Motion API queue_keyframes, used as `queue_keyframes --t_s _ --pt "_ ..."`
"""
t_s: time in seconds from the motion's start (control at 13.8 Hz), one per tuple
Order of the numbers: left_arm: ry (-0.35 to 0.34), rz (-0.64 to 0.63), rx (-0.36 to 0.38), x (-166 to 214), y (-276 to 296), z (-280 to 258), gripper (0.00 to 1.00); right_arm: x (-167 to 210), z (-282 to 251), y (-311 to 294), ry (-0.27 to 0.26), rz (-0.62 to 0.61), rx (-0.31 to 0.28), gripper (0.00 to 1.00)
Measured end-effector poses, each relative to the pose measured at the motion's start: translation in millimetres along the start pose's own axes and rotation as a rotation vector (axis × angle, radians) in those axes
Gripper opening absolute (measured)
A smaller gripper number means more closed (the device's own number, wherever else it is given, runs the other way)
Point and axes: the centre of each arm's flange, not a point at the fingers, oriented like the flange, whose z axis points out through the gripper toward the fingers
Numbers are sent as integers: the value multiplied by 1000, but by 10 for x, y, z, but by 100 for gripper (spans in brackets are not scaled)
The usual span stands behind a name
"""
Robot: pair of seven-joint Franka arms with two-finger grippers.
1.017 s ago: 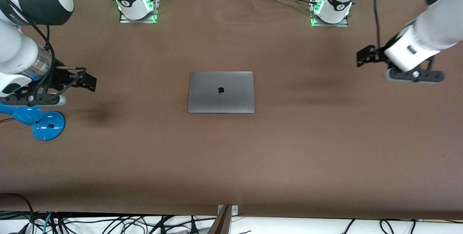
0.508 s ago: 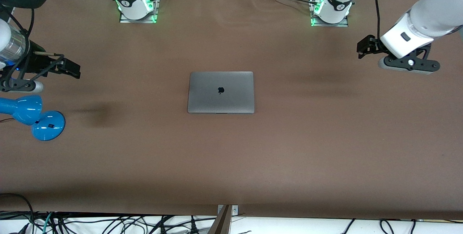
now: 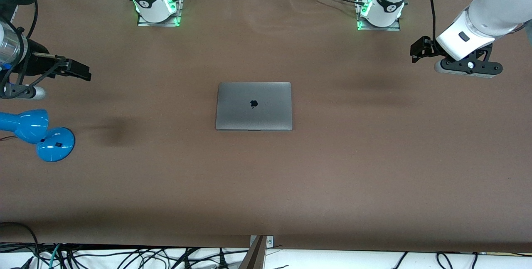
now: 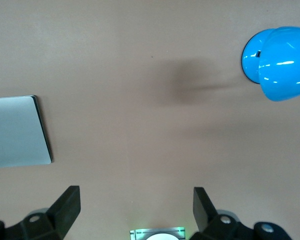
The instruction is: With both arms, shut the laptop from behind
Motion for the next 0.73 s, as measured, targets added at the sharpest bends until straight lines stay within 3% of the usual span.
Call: queue_keyframes --t_s 0.36,0.73 --pt "11 -70 -10 9 -373 -26 100 31 46 -16 15 -2 2 100" --pt "4 -72 -10 -1 -383 -98 100 23 25 0 21 1 3 100"
